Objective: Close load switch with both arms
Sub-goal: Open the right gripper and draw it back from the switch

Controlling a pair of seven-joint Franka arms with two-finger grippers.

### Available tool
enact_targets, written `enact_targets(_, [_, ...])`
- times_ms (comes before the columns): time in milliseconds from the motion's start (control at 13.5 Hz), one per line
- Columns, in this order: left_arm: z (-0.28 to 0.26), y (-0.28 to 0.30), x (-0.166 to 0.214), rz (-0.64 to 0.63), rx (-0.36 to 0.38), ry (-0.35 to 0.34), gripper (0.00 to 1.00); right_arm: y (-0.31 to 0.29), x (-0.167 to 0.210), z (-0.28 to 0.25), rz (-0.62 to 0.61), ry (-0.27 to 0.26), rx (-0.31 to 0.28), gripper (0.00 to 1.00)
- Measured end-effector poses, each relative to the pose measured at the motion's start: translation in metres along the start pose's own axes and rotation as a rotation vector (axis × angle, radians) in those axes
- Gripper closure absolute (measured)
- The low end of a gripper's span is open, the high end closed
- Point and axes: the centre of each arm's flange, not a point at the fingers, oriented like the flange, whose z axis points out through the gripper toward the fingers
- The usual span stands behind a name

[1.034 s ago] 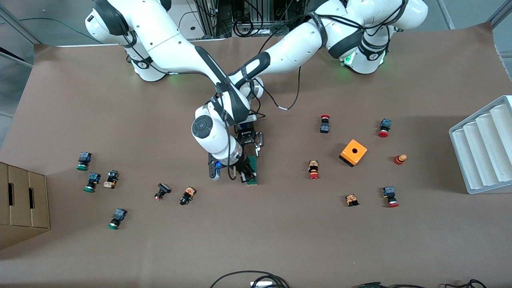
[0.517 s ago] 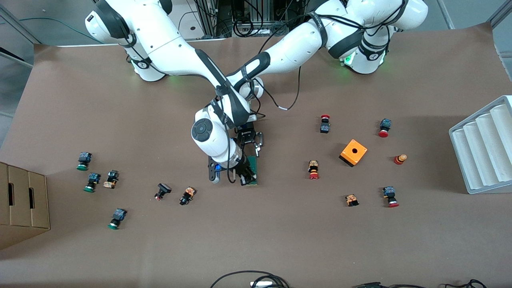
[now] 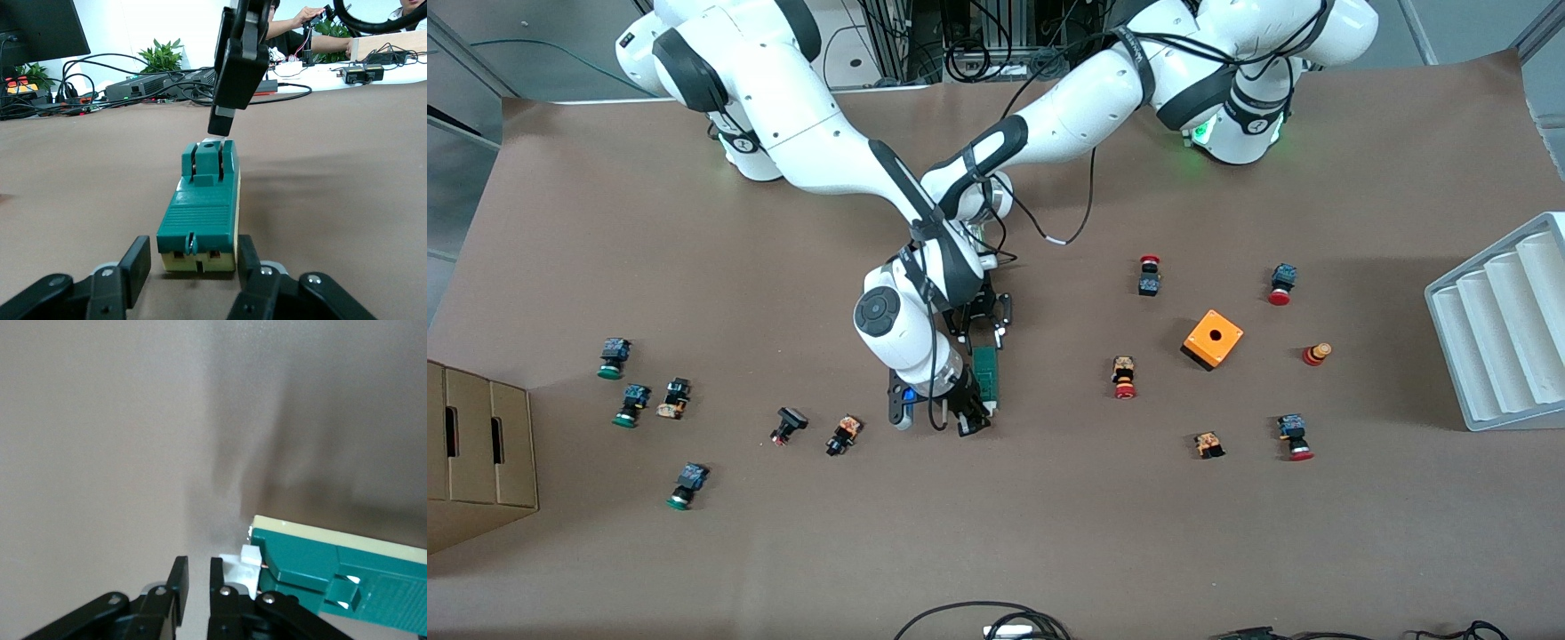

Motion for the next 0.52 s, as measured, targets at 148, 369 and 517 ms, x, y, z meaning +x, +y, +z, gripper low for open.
enact_targets(148, [0.000, 0.000, 0.000, 0.000, 0.000, 0.000, 0.38, -0.002, 0.001, -0.001, 0.002, -0.001, 0.003, 0.77])
enact_targets(369, [0.000, 0.000, 0.000, 0.000, 0.000, 0.000, 0.38, -0.012, 0.001, -0.008, 0.007, -0.010, 0.008, 0.63])
enact_targets(517, [0.000, 0.000, 0.001, 0.000, 0.001, -0.001, 0.35, -0.019, 0.003, -0.012, 0.014, -0.013, 0.001, 0.59])
